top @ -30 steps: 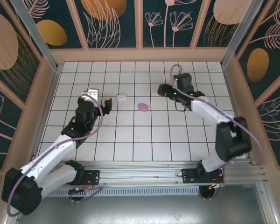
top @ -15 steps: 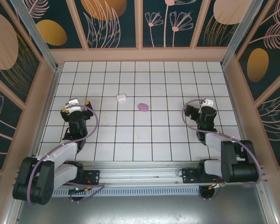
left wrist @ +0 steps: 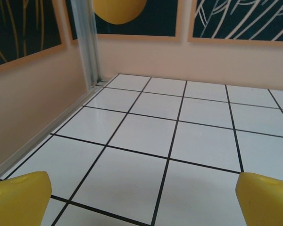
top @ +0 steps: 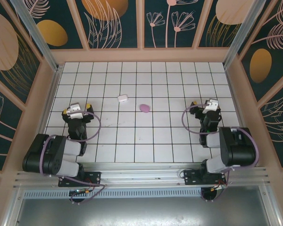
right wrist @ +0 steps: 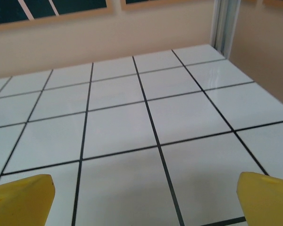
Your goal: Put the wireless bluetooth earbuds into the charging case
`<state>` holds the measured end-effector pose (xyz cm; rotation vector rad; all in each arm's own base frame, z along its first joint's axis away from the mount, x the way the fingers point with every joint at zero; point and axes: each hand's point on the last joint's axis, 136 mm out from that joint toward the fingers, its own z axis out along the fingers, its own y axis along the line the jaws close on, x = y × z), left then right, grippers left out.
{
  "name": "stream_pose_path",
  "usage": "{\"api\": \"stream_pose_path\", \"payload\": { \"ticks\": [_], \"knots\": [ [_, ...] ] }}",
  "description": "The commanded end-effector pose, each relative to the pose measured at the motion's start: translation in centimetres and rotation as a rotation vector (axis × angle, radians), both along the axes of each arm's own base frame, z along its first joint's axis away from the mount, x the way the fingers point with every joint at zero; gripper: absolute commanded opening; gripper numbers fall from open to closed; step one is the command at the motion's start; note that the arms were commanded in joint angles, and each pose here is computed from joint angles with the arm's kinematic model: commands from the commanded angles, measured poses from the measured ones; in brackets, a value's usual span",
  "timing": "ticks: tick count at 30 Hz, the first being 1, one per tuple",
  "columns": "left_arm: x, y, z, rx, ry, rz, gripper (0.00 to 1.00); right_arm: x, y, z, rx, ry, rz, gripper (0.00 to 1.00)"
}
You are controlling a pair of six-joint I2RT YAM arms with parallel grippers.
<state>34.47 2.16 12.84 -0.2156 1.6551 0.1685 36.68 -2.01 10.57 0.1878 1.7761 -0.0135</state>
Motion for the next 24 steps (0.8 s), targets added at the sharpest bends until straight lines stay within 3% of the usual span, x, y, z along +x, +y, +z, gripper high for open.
{"api": "stream_pose_path", "payload": {
  "ticks": [1,6,24],
  "knots": [
    [1.2,-0.3,2.3,0.004,-0.083,-0.035,0.99,0.6,-0.3,1.7,0.018,-0.086,-0.012,0.99],
    [2.8,0.3,0.8,-0.034,-0.014,-0.043,0.99,0.6,-0.3,1.8,0.019,-0.094,-0.007,0.99],
    [2.8,0.3,0.9,-0.034,-0.022,-0.049,0.99,0.9,0.6,1.6,0.011,-0.078,0.056,0.99]
  ]
}}
